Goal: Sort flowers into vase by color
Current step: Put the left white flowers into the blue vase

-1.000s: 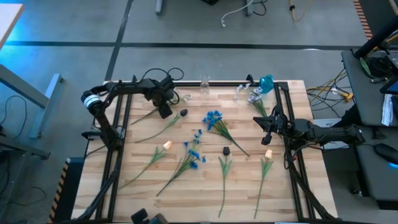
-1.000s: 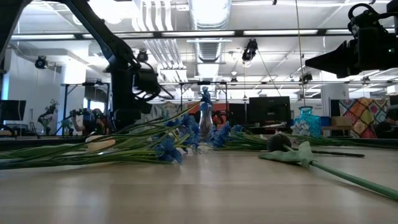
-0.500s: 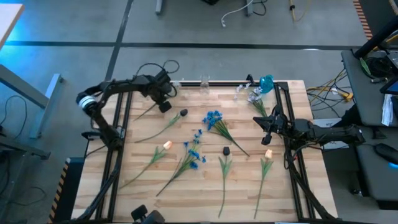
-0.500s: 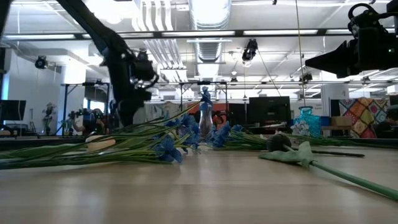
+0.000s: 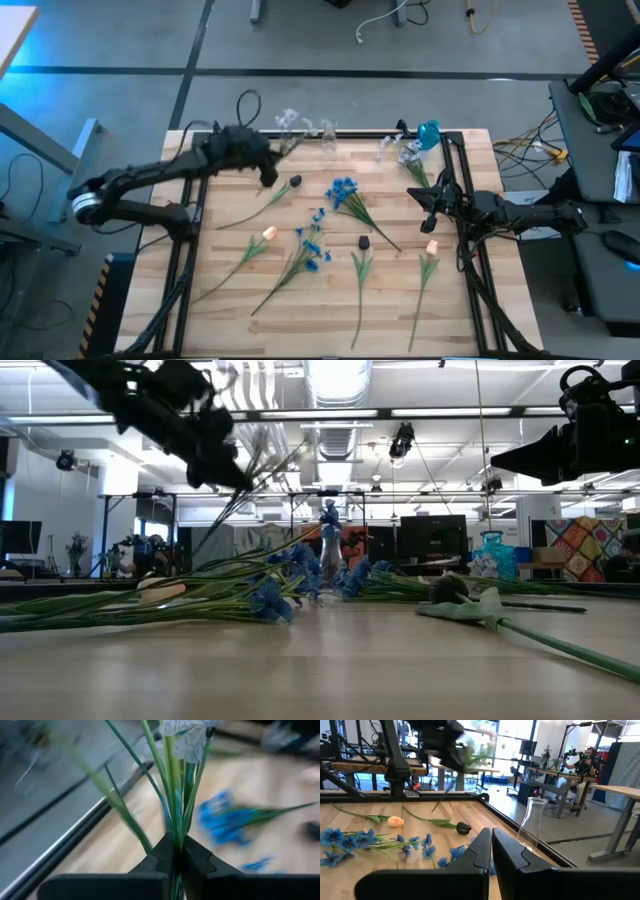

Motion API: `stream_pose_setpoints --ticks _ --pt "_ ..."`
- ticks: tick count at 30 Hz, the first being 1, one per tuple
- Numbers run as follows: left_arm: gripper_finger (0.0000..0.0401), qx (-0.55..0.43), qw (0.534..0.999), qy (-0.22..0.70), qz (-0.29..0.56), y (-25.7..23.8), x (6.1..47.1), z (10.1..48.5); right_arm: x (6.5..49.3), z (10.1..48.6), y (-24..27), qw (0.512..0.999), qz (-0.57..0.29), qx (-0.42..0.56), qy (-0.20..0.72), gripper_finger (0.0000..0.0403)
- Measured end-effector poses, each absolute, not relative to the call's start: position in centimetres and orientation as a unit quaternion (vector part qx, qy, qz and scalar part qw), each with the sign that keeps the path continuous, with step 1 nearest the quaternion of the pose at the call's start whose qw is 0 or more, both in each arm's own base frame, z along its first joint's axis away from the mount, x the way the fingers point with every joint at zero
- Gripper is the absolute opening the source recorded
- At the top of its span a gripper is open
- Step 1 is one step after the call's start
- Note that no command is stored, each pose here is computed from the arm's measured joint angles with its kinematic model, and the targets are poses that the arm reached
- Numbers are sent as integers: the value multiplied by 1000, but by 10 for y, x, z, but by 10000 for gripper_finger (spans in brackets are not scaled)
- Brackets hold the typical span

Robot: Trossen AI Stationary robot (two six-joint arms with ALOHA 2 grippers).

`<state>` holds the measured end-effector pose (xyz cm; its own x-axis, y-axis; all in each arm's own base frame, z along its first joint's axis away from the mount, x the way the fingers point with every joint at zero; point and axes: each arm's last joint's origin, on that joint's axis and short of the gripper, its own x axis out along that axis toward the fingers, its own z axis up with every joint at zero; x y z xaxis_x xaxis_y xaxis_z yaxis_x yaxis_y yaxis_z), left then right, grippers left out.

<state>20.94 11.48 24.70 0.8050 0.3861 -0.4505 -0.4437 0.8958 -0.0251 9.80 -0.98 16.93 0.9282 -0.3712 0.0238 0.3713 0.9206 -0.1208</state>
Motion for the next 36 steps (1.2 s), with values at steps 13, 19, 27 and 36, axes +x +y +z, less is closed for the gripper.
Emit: stream_pose_setpoints --ticks 13,19,27,36 --pt "1 -10 997 -1 81 48 227 241 98 170 -10 980 -190 -61 -5 9" --pt "1 0 997 -38 64 43 244 238 98 174 -10 981 -187 -24 -32 9" --pt "1 4 998 -40 40 49 280 223 97 187 -9 979 -178 13 -100 9" --pt "1 12 998 -67 -3 56 330 217 110 194 -5 985 -111 12 -131 23"
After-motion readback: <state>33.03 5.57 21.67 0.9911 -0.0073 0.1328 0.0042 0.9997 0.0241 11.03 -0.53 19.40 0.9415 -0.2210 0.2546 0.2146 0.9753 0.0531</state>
